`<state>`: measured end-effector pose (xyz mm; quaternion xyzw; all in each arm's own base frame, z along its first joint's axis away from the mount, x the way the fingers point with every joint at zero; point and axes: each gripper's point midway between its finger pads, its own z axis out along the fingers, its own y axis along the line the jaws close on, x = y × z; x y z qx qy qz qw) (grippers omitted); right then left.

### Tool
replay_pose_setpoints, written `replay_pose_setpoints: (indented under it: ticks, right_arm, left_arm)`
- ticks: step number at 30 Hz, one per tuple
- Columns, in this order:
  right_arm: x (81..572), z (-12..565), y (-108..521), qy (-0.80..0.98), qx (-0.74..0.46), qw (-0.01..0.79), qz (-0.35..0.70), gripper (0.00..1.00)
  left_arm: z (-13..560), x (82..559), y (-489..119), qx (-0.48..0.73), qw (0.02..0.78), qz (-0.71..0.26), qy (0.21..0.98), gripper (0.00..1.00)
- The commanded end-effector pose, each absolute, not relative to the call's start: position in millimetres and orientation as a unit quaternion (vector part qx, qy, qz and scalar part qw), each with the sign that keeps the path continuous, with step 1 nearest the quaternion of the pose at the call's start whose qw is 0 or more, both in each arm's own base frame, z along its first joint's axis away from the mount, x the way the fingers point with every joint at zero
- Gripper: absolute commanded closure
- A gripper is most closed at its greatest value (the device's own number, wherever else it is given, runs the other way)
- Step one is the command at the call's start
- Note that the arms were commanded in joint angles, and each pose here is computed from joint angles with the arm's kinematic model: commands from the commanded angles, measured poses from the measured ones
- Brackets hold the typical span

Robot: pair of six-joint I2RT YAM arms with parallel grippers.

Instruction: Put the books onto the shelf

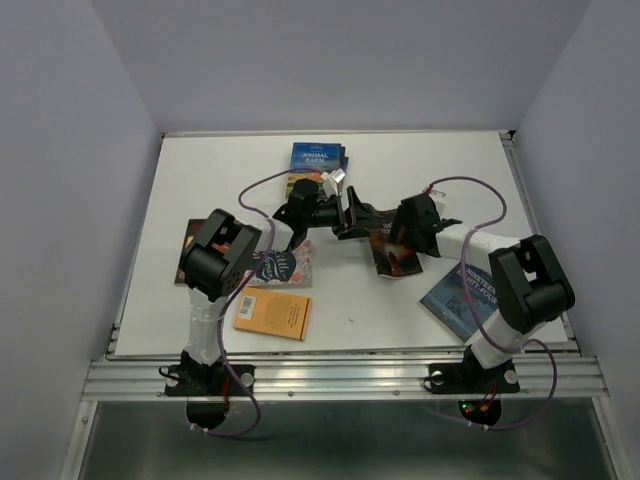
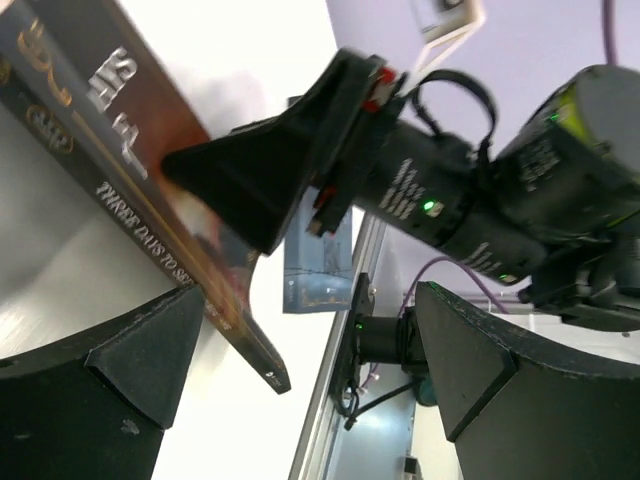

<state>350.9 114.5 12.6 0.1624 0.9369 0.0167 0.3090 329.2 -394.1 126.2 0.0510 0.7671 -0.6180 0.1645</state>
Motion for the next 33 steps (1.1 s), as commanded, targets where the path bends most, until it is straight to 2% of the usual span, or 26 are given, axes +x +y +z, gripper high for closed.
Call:
replay_pose_setpoints:
  ticks: [1,9,11,13,19,27,33]
  right_arm:
    - [226,-59,116,0.992,0.103,0.072,0.002,0.04]
    - [223,-63,127,0.992,0.104,0.062,0.03,0.04]
    - [222,-63,126,0.992,0.106,0.06,0.03,0.04]
    - [221,-64,126,0.992,0.107,0.058,0.029,0.04]
    - [220,-61,124,0.992,0.108,0.065,0.029,0.03]
    - [219,-59,121,0.991,0.114,0.072,0.023,0.02]
    - [221,-58,121,0.99,0.115,0.075,0.023,0.02]
  left_arm:
    - [163,337,-427,0.11,0.222,-0.645,0.723,0.01]
    - [107,355,-439,0.096,0.209,-0.597,0.769,0.02]
    - [103,355,-435,0.081,0.214,-0.589,0.775,0.01]
    - [122,359,-428,0.081,0.248,-0.581,0.771,0.01]
    - [134,368,-394,0.064,0.308,-0.494,0.81,0.01]
    - [68,381,-338,-0.007,0.307,-0.314,0.898,0.01]
    - [49,394,-337,-0.028,0.302,-0.286,0.909,0.01]
